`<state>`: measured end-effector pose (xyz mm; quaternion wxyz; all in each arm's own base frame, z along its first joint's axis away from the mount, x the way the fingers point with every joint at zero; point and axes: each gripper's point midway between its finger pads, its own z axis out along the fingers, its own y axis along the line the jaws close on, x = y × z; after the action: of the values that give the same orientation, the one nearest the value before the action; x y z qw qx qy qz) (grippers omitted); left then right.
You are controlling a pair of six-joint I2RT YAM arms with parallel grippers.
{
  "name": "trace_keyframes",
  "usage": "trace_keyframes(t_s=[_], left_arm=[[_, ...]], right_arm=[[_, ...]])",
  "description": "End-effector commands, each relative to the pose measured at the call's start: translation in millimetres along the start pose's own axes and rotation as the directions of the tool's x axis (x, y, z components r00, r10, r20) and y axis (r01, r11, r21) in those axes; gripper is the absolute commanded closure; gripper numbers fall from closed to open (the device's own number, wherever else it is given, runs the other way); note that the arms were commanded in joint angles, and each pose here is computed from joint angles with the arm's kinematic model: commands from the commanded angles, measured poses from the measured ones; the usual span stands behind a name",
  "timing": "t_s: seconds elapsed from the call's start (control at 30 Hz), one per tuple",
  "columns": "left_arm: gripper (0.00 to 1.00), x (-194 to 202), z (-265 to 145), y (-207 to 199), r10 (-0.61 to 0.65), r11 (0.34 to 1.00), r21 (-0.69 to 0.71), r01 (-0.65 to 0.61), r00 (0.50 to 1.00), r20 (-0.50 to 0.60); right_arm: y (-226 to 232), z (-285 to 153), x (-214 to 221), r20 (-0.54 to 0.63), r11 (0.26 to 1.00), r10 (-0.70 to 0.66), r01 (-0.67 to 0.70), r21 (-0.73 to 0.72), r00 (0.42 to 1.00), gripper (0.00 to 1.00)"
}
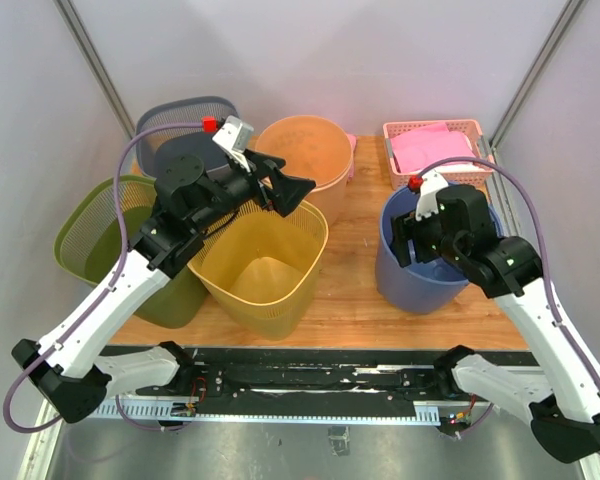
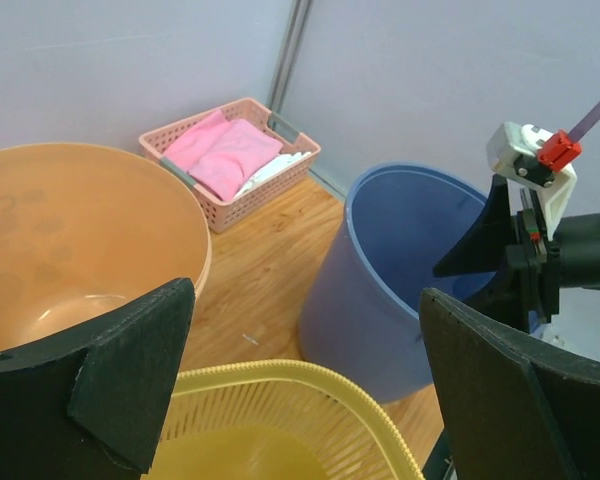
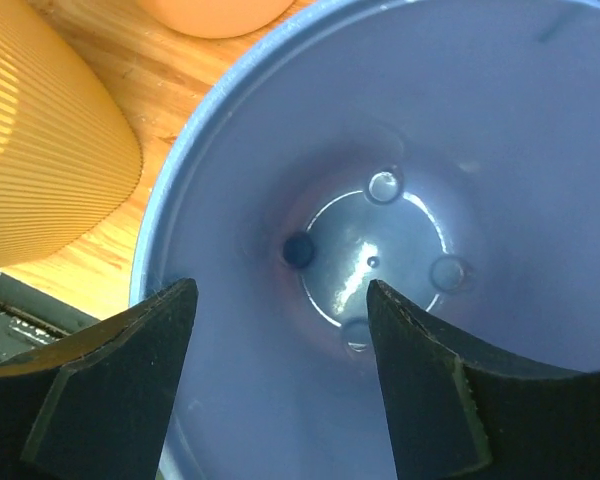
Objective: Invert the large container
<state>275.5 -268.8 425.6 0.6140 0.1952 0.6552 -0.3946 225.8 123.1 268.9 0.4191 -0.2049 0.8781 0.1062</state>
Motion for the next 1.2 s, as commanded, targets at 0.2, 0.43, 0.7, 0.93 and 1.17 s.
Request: trace_keyframes(t_s=[0.2,0.43,0.7,0.93,1.17], left_arm=[[0.01,20.3,12.2,-6.9,-0.090,0.996,0.024,0.092,0.994,-0.062],[0.01,44.6,33.9,-18.7,-0.080,0.997,-0.011,0.079,0.985,-0.150],[0.01,28.7,29.6,-20.0,-0.081,0.997,-0.021,0.079,0.991,-0.108],[0.01,25.4,26.2,-21.2,-0.083,0.997,-0.014,0.082,0.993,-0.085],[0.01,23.0,24.6,-22.4,-0.090,0.996,-0.007,0.089,0.994,-0.064]], right_arm=[[36.0,-44.8,-18.5,0.135,0.977,-0.045,0.072,-0.203,0.990,0.25],[26.5,-21.0,10.4,0.008,0.986,-0.087,0.087,-0.143,0.996,0.26],[19.0,-5.3,29.9,-0.105,0.988,-0.127,0.117,-0.100,0.986,0.54],[9.4,-10.0,10.8,-0.034,0.995,-0.094,0.093,-0.028,0.995,0.84],[-5.8,-20.8,-42.0,0.176,0.996,0.018,-0.032,0.082,0.984,1.00]])
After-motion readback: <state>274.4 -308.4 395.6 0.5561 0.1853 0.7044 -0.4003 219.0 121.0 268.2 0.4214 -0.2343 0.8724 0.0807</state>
